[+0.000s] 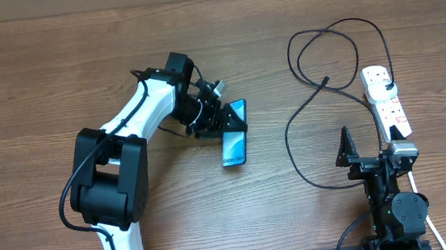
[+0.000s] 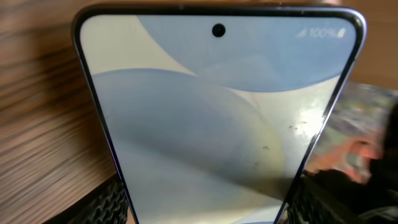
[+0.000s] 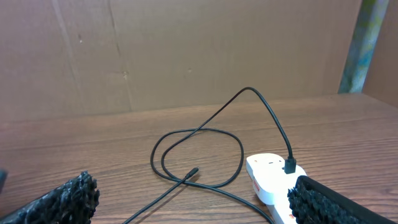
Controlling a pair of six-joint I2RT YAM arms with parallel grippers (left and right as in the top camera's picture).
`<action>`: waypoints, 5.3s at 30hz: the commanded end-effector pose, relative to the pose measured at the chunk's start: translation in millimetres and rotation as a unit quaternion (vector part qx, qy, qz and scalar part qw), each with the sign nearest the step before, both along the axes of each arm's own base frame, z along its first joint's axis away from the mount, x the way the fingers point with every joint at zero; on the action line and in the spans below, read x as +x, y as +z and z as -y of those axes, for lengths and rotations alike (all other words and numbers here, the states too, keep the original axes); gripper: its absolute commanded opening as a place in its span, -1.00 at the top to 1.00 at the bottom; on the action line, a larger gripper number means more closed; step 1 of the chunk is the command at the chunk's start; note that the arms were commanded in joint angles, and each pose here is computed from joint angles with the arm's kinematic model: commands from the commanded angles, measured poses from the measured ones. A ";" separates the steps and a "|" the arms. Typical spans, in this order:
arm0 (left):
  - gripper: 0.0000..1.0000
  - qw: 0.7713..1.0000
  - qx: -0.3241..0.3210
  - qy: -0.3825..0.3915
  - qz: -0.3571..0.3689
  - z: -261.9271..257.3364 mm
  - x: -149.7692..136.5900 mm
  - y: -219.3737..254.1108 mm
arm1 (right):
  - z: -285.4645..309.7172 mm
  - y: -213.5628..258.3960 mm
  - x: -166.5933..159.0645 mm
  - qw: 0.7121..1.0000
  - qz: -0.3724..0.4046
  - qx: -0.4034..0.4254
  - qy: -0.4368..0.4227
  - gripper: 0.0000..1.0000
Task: Plug charger to phone and switch on socket
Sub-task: 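Lift the phone with the left gripper and tilt it upright, then reach the right gripper to the phone and grasp its edge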
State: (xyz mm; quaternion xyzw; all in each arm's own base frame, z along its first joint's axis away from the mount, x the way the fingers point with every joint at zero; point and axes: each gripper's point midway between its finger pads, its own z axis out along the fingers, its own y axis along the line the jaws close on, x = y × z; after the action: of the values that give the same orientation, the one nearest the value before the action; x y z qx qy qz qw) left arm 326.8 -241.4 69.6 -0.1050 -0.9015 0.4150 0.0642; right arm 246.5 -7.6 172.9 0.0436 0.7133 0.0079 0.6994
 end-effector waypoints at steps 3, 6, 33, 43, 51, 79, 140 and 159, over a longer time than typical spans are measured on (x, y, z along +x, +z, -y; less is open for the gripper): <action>0.38 0.986 -0.164 -0.012 -0.012 30.0 2.8 52.5 | 2.7 -1.8 -0.1 1.000 0.001 -0.001 -0.006 -1.00; 0.42 0.982 -0.187 -0.007 -0.026 33.6 3.4 61.4 | 2.7 -1.7 -0.1 1.000 0.002 -0.001 -0.006 -1.00; 0.46 0.937 -0.328 -0.004 -0.122 40.6 10.7 122.2 | 2.7 -1.7 -0.1 1.000 0.002 -0.001 -0.006 -1.00; 0.46 0.935 -0.315 0.019 -0.163 37.2 21.4 124.9 | 2.7 -1.7 -0.1 1.000 0.002 -0.001 -0.006 -1.00; 0.54 0.929 -0.298 0.039 -0.215 37.9 23.7 126.0 | 2.7 -1.7 -0.1 1.000 0.002 -0.001 -0.006 -1.00; 0.55 0.929 -0.297 0.040 -0.218 38.2 23.6 126.4 | 2.7 -1.8 -0.1 1.000 0.001 -0.001 -0.006 -1.00; 0.53 0.932 -0.292 0.043 -0.211 38.8 25.3 123.6 | -114.7 101.9 -39.1 0.836 -0.409 0.250 0.268 -1.00; 0.53 0.931 -0.298 0.037 -0.205 38.9 25.5 126.0 | -170.7 66.9 -16.8 0.792 -0.457 0.140 0.379 -0.99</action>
State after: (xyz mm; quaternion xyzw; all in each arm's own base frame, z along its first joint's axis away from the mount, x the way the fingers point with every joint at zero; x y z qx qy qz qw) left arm 352.7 -280.3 182.6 0.0185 -0.7227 0.6638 0.1916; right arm 231.1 164.7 230.4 -0.1128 0.8860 0.4177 0.1665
